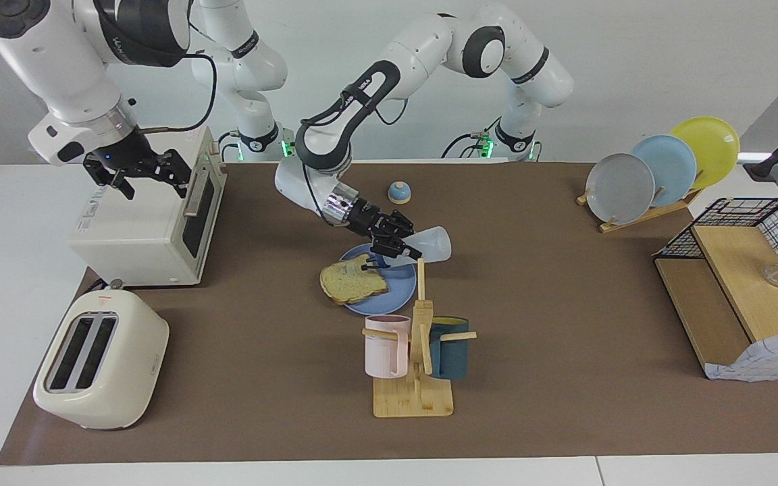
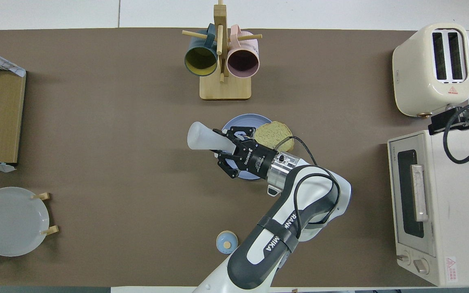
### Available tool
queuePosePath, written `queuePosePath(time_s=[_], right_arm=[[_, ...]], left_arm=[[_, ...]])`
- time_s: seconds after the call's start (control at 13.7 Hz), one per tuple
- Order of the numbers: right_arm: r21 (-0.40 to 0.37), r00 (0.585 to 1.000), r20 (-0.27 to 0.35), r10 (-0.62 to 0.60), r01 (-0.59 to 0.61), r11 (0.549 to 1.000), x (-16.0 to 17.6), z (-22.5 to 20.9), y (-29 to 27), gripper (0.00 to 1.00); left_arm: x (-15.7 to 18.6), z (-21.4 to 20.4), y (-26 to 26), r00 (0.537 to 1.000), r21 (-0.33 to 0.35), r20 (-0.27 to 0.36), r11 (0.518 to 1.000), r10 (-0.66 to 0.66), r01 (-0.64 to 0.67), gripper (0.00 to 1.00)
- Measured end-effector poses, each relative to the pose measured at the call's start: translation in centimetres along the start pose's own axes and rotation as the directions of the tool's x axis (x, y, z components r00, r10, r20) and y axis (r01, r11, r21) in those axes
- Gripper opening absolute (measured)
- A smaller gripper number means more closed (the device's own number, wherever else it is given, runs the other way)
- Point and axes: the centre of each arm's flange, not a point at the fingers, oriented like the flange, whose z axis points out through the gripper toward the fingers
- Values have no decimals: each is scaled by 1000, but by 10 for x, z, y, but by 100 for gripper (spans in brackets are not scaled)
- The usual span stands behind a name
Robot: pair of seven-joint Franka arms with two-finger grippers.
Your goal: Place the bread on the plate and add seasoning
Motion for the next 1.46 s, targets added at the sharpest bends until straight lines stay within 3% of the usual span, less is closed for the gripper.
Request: queuePosePath(time_s=[0.44, 0.66, 0.95, 1.17, 1.46], right_arm=[[0, 1000, 0, 0, 0, 1000, 0, 0, 0, 100], [0, 1000, 0, 0, 0, 1000, 0, 0, 0, 100], [0, 1000, 0, 0, 0, 1000, 0, 0, 0, 100], [0, 1000, 0, -3, 3, 1000, 0, 0, -2, 100], [-1, 1000, 0, -7, 7, 1000, 0, 0, -4, 100]], left_arm=[[-8, 85, -38, 999, -83, -4, 996, -38, 37, 45], [-3, 66, -31, 999, -60, -20, 998, -27, 26, 45], [-1, 9, -13, 998, -25, -61, 1000, -18, 17, 45], [-7, 3, -12, 990, -86, -116, 994, -79, 69, 45], [-51, 32, -26, 957, -194, -164, 959, -239, 206, 45]])
